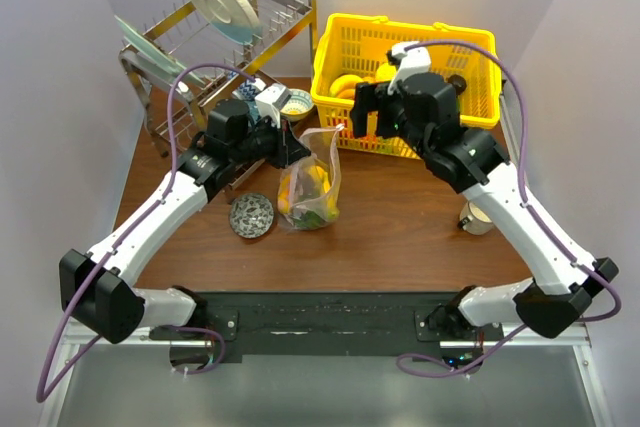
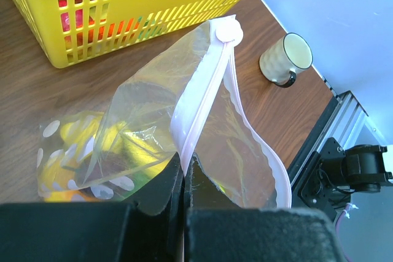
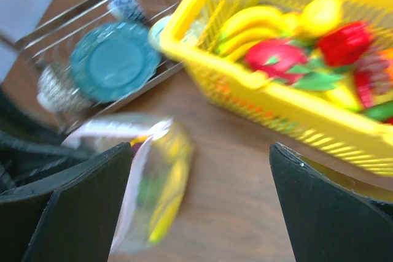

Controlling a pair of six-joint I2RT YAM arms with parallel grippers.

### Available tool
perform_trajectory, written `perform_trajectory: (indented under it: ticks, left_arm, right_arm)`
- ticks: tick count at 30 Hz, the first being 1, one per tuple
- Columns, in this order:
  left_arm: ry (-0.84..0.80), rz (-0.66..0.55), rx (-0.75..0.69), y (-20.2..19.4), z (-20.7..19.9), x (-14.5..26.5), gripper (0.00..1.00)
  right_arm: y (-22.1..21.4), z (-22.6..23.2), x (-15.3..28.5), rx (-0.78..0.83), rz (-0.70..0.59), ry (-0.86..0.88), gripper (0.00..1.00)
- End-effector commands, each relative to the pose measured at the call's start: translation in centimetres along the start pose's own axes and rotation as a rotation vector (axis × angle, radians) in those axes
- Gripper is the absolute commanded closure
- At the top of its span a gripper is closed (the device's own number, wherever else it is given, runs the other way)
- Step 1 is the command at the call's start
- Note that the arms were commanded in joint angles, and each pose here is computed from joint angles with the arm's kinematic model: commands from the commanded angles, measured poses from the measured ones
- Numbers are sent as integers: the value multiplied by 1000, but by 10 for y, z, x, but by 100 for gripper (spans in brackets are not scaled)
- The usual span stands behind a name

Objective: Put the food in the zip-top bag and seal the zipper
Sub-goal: Place the fake fruit in the zipper food storage bag, then pick up the fake fruit from the bin.

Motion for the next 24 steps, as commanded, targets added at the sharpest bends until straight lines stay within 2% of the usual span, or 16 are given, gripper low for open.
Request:
perform_trajectory:
  ticks: [1, 7, 8, 9, 14, 15, 24]
  left_arm:
    - [-17, -40, -21, 7, -2, 2, 100]
    - [-12, -41, -20, 7, -1, 1, 100]
    - [-11, -42, -20, 7, 0, 1, 100]
    - [-10, -43, -21, 7, -1, 2, 100]
    - [14, -54, -32, 8, 1, 3, 100]
    - [18, -54, -33, 8, 2, 3, 100]
    - [19, -47, -31, 7, 3, 1, 100]
  right_arm:
    - [10, -36, -9, 49, 32, -161, 3]
    - [25, -76, -57, -48, 64, -141, 3]
    - [16, -85, -80, -58, 114, -145, 3]
    - [28, -87, -80, -75, 101, -109, 3]
    - [22, -109, -133, -130, 212, -39, 4]
    - [15, -111, -151, -138, 248, -26, 4]
    - [-43, -124, -217, -203, 351, 23, 4]
Point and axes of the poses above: each gripper's point midway between its finger pads, its own x axis back along the fingers, its own z axis along the line the jaws close on, y = z × x, the point moved 8 cm from there along x, back along the fingers, and after that the axes turned 13 degrees about x, right-handed, at the moved point
